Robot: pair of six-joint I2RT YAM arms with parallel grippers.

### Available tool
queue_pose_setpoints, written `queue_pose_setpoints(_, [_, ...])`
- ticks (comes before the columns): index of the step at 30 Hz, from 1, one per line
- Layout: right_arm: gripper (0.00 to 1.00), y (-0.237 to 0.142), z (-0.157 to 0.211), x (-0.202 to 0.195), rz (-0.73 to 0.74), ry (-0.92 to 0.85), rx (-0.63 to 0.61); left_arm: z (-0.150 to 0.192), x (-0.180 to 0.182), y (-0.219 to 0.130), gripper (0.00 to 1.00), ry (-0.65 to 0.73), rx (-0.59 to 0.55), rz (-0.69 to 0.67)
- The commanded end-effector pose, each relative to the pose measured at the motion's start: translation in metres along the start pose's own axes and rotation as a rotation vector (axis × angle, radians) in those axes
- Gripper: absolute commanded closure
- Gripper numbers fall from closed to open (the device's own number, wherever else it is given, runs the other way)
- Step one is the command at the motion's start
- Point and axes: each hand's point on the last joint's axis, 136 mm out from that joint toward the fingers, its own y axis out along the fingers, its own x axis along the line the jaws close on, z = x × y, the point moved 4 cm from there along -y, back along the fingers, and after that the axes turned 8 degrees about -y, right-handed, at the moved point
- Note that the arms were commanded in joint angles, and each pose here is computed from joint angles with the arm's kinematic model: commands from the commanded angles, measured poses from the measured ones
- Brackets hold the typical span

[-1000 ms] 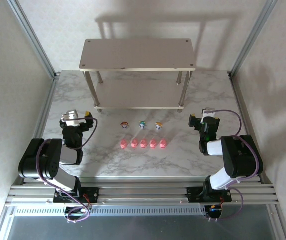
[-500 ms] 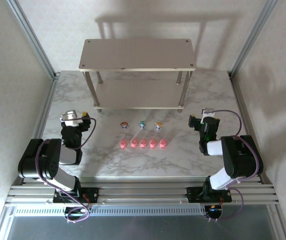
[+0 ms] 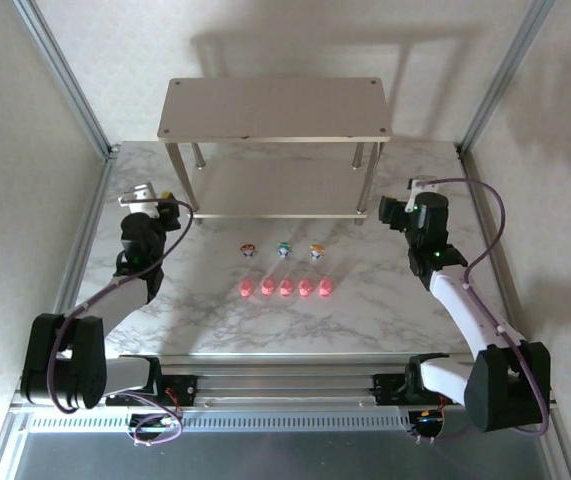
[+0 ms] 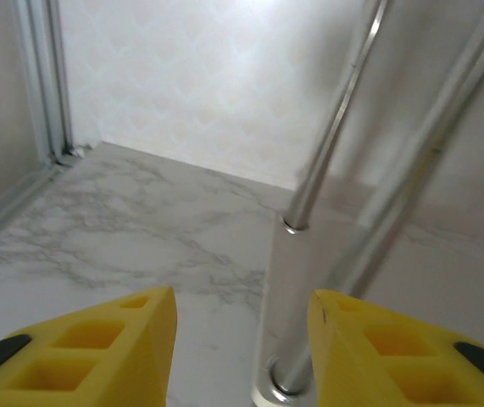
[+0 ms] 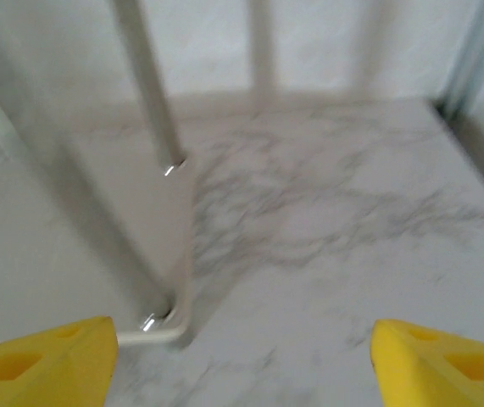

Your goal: Place and organize the plastic toys onto the shelf

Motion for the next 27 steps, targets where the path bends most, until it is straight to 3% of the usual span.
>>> queue_pose_setpoints(1, [0.22,-0.019,0.049,0.032,-0.108,-0.033,0.296,0.007,-0.004,-0.004,0.55,-0.028,0.090,-0.091])
queue_pose_setpoints(11, [0.22,-0.041,0.068,0.105,-0.137,0.004,0.479,0.002,-0.014,-0.013,0.54,-0.050,0.164,-0.102])
queue_pose_setpoints(15, [0.24,-0.029,0.076,0.129,-0.110,0.073,0.550,-0.002,-0.018,-0.012,0.53,-0.042,0.179,-0.095])
queue_pose_setpoints(27, [0.32,0.014,0.094,0.173,-0.092,0.069,0.713,-0.004,-0.016,-0.014,0.52,0.011,0.199,-0.109])
